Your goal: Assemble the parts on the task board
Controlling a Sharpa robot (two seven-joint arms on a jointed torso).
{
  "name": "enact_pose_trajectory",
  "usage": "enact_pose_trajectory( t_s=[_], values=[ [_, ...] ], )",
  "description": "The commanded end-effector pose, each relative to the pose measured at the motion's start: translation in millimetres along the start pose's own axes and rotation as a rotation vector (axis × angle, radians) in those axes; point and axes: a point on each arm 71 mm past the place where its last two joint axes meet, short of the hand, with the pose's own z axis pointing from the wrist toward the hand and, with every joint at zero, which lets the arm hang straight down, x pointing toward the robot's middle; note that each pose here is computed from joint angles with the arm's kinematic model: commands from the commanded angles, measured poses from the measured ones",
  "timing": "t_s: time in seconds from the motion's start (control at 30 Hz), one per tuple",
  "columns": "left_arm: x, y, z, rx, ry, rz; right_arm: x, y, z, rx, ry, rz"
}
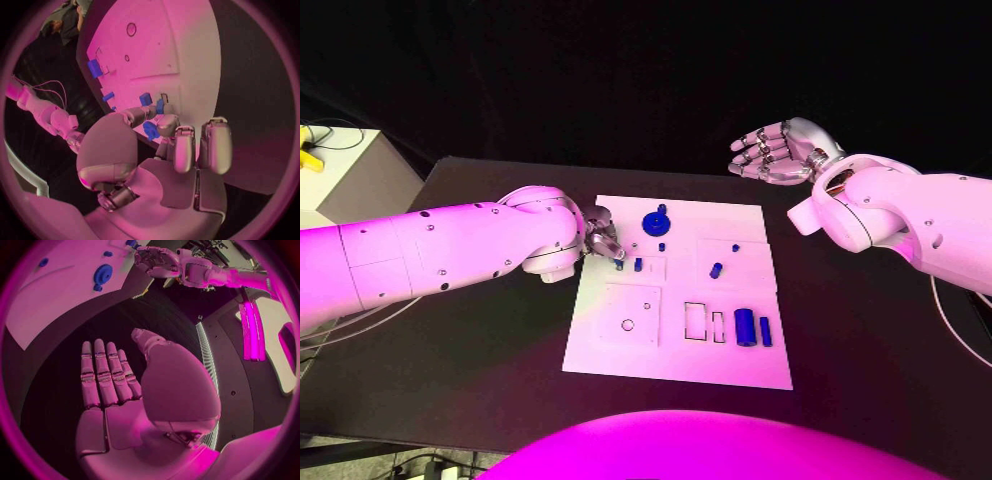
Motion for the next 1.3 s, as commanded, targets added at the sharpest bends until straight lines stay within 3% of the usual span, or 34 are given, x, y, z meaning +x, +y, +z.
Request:
enact_pose_trajectory(
  t_s=[0.03,0.67,1.3],
  values=[
    [1.2,-1.5,-0.4,0.0,0.005,0.044,0.6,1.3,-0.2,-0.018,0.005,0.006],
    [2.4,-3.3,-1.0,0.007,-0.008,0.071,0.9,0.7,-0.6,-0.017,0.012,0.007],
    [8.7,-4.1,0.0,0.014,0.015,0.084,2.0,-0.9,-1.0,-0.012,0.019,0.009]
  ],
)
